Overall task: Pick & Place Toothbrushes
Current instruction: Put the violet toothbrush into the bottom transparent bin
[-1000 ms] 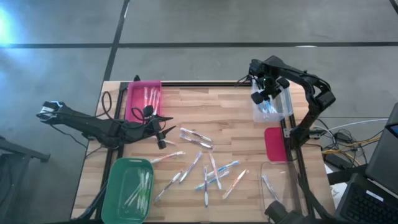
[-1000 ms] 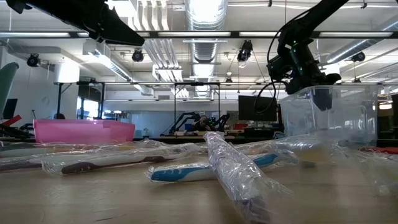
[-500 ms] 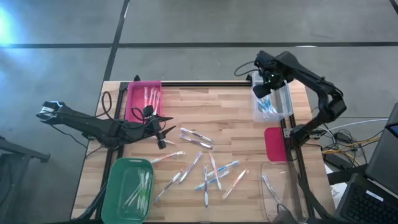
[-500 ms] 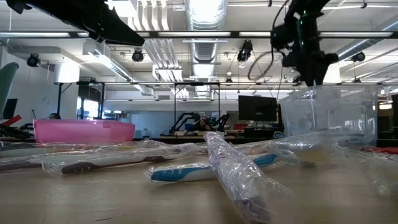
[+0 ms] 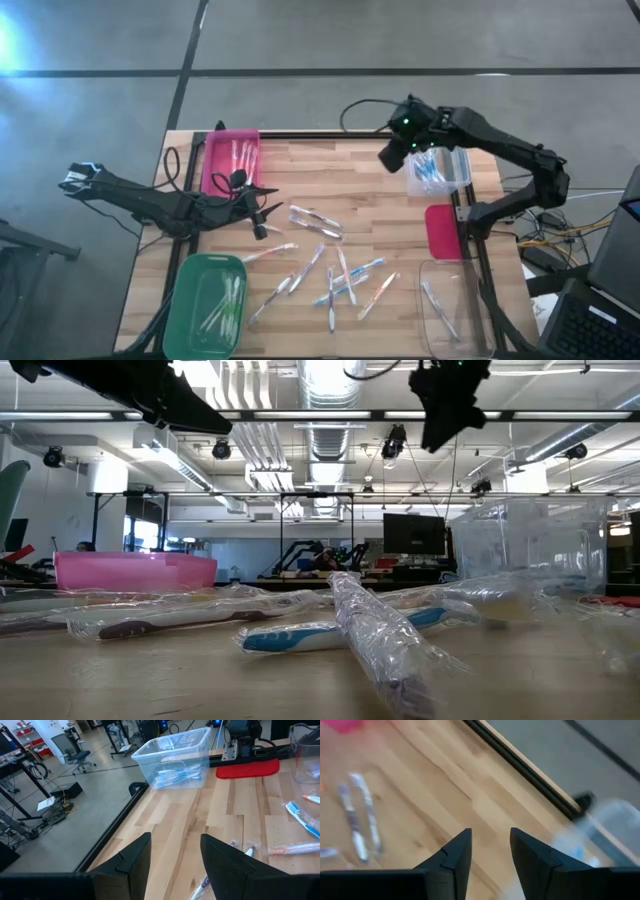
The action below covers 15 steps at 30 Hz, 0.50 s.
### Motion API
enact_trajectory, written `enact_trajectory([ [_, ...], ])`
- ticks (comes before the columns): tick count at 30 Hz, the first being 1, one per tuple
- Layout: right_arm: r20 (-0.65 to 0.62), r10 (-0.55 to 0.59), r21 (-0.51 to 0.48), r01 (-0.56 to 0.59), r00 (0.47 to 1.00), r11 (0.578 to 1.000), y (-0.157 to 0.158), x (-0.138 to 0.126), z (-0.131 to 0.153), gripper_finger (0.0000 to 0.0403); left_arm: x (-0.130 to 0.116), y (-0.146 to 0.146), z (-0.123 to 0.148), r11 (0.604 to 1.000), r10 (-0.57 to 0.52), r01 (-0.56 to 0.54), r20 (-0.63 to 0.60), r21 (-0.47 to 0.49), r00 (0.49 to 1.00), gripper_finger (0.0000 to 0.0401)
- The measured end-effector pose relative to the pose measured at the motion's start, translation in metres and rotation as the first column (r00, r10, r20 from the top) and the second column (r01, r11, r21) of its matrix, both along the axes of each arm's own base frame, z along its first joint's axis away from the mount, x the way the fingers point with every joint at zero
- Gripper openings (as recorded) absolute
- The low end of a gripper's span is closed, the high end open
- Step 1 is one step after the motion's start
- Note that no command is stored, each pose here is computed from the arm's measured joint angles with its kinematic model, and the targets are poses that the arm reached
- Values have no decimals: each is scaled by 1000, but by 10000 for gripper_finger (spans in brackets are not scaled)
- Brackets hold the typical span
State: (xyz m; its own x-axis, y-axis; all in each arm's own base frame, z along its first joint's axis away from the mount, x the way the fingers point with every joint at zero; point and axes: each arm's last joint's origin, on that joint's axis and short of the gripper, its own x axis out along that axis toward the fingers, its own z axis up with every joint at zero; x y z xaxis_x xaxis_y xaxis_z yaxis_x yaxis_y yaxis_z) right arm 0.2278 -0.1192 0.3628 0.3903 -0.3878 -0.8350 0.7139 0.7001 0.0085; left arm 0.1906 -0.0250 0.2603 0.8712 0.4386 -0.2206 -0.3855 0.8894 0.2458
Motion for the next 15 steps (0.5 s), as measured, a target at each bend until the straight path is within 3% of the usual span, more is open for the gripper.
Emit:
enact_trajectory([
  [8,67,175,-37,-172,982,984,31,48,-11,100,0,0,-2,1000,0,0,-6,1,1000,177],
  [15,-5,255,1,-255,967,967,49,84,-43,76,0,0,-2,1000,0,0,-5,1,1000,177],
])
